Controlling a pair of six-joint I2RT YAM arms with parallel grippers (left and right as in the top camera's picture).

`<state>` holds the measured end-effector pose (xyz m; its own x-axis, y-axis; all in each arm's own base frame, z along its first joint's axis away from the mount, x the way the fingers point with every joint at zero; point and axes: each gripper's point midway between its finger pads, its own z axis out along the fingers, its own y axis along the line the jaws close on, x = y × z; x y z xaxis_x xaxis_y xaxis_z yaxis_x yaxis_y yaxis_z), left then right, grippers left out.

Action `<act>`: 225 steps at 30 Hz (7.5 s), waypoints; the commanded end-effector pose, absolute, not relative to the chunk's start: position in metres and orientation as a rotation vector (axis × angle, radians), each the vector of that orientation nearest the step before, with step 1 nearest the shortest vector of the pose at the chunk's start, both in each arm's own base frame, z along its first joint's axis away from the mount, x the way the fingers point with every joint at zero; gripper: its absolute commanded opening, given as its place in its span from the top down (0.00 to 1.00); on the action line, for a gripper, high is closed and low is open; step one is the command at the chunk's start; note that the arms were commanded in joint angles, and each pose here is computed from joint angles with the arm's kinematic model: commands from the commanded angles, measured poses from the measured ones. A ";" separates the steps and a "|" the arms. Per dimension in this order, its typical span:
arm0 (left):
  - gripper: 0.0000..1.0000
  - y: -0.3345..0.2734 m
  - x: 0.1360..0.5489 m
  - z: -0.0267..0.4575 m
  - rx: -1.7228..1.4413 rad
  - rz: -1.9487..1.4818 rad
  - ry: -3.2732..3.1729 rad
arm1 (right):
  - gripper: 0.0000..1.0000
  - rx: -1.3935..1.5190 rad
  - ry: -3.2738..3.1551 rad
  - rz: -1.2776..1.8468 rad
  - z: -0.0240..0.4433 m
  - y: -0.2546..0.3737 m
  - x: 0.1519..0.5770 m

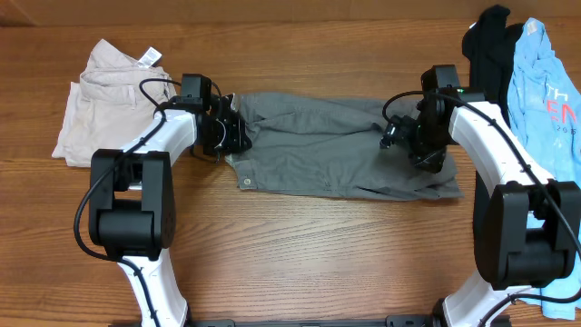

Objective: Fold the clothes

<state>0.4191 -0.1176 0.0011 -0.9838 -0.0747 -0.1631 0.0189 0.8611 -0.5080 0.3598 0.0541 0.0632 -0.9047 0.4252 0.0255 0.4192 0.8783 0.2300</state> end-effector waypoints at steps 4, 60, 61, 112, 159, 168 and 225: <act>0.96 -0.091 0.398 0.032 -0.088 -0.746 2.872 | 0.13 0.621 3.000 0.554 0.080 0.076 0.366; 0.94 -0.324 0.336 0.116 0.503 -1.000 2.927 | 0.96 0.746 3.005 0.781 -0.006 0.139 0.298; 0.86 -0.327 0.335 0.114 0.503 -1.000 2.932 | 0.96 0.745 3.003 0.782 -0.006 0.139 0.299; 0.32 -0.379 0.239 -0.023 0.853 -0.453 3.151 | 0.34 0.896 2.558 0.736 0.173 -0.020 0.330; 0.09 -0.219 0.437 0.039 0.368 0.383 2.800 | 0.29 0.871 2.567 0.655 0.169 -0.029 0.331; 0.11 -0.255 0.424 0.075 0.602 0.447 2.709 | 0.28 0.865 2.559 0.653 0.170 -0.030 0.333; 0.53 -0.234 0.415 -0.029 0.738 -0.015 2.892 | 0.24 0.857 2.610 0.607 0.164 -0.032 0.323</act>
<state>0.4339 -0.2249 0.0027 -0.8733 0.4456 -0.1969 0.4451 0.8941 0.0491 0.3202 -0.0288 0.1588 -0.7661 0.6263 -0.1443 0.4940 0.7175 0.4910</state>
